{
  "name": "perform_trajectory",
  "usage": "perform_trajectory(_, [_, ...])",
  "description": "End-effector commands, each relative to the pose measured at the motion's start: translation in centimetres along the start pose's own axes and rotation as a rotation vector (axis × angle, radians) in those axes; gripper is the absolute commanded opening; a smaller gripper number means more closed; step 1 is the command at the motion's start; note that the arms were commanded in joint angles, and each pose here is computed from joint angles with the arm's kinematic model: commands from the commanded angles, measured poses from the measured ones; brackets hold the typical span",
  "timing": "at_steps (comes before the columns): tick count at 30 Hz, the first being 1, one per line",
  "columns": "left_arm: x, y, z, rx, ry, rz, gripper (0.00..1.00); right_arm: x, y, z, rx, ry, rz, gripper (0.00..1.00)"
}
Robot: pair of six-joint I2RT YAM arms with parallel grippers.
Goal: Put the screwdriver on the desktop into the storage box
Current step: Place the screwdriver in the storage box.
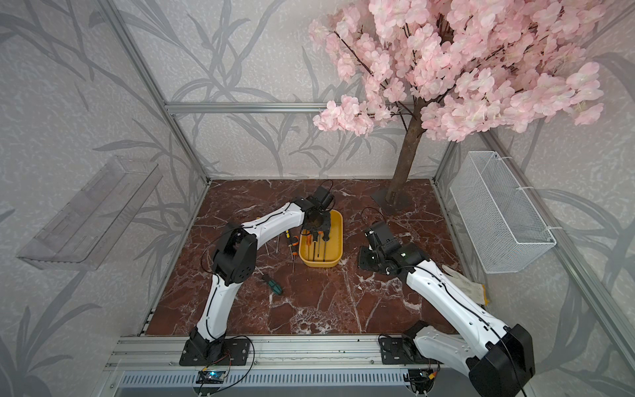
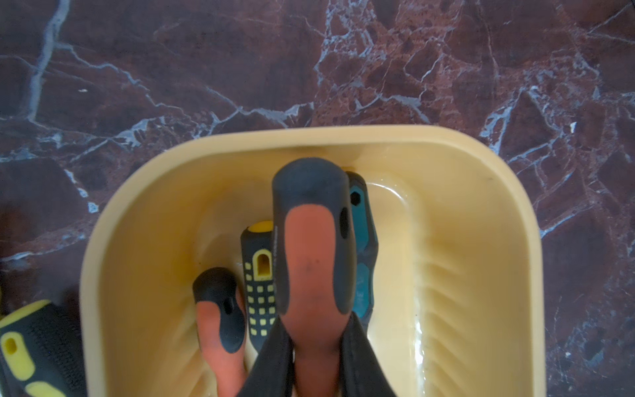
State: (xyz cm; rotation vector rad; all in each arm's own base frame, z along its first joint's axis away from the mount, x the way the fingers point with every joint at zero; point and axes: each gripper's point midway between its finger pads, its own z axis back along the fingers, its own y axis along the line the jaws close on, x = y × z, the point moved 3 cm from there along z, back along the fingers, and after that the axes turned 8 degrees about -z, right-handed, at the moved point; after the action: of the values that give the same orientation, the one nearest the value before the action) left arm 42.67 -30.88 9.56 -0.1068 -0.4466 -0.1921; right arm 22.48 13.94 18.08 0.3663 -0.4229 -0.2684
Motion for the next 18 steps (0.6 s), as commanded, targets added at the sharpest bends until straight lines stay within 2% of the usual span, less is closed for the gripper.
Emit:
perform_trajectory(1, [-0.2,0.4,-1.3,0.035,-0.001,-0.005,0.21,0.1,-0.4,0.1,-0.024,-0.002,-0.003,0.39])
perform_trajectory(4, [-0.6,0.6,-2.0,0.043,0.013,-0.002,0.22,0.1,-0.4,0.2,-0.027,-0.004,-0.002,0.39])
perform_trajectory(10, [-0.3,0.4,-1.6,0.035,0.004,0.001,0.45,0.0,-0.6,0.1,-0.034,-0.001,-0.007,0.39])
perform_trajectory(18, [1.3,0.2,1.4,0.017,-0.056,0.005,0.46,0.1,-0.5,0.0,-0.03,-0.003,-0.013,0.39])
